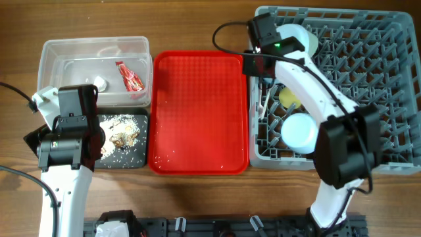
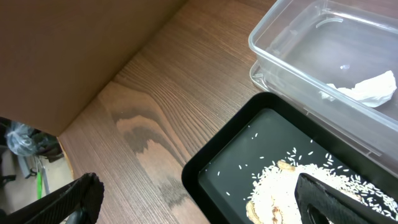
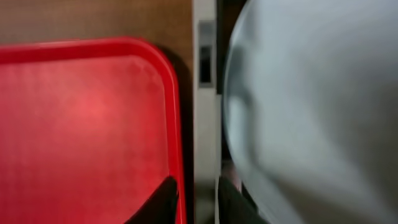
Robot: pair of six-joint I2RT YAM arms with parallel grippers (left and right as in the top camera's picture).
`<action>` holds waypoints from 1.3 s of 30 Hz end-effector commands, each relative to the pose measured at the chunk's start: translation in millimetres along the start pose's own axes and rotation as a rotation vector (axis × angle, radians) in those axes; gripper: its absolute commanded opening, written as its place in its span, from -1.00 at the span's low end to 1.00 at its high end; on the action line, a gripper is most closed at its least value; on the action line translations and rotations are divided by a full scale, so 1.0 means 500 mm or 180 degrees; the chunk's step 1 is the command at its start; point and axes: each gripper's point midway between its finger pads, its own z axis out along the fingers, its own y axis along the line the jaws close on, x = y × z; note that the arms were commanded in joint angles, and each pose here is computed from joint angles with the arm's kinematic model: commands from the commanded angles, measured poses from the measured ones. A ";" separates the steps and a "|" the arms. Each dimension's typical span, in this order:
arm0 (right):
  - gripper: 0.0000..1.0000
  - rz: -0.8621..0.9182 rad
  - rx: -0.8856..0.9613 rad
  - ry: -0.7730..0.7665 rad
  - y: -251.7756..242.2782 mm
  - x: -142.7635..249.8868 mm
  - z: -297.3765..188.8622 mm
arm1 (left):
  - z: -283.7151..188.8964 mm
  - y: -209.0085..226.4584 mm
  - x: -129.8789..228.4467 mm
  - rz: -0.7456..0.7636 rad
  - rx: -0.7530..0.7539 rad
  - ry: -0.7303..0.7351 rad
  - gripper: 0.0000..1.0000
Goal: Sort waste into correct bins and load items into the dishwasher rack
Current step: 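Stand the plate upright in the rack's back row and release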
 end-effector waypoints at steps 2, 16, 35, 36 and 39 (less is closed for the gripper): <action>-0.87 -0.0090 -0.0162 0.0143 0.021 0.019 0.011 | -0.001 0.008 -0.008 -0.0019 -0.0050 -0.0034 1.00; -0.90 -0.0141 -0.0124 0.0335 0.022 0.052 0.008 | -0.001 0.008 -0.008 -0.0018 -0.0050 -0.0033 1.00; 0.46 -0.0146 -0.0170 -0.0327 0.005 -0.076 -0.126 | -0.001 0.008 -0.008 -0.0019 -0.0050 -0.0034 1.00; 0.61 -0.0110 -0.0202 -0.0453 0.001 -0.096 -0.156 | -0.001 0.008 -0.008 -0.0019 -0.0050 -0.0034 1.00; 0.99 -0.0021 -0.0296 -0.0812 -0.014 -0.135 -0.253 | -0.001 0.008 -0.008 -0.0019 -0.0050 -0.0034 1.00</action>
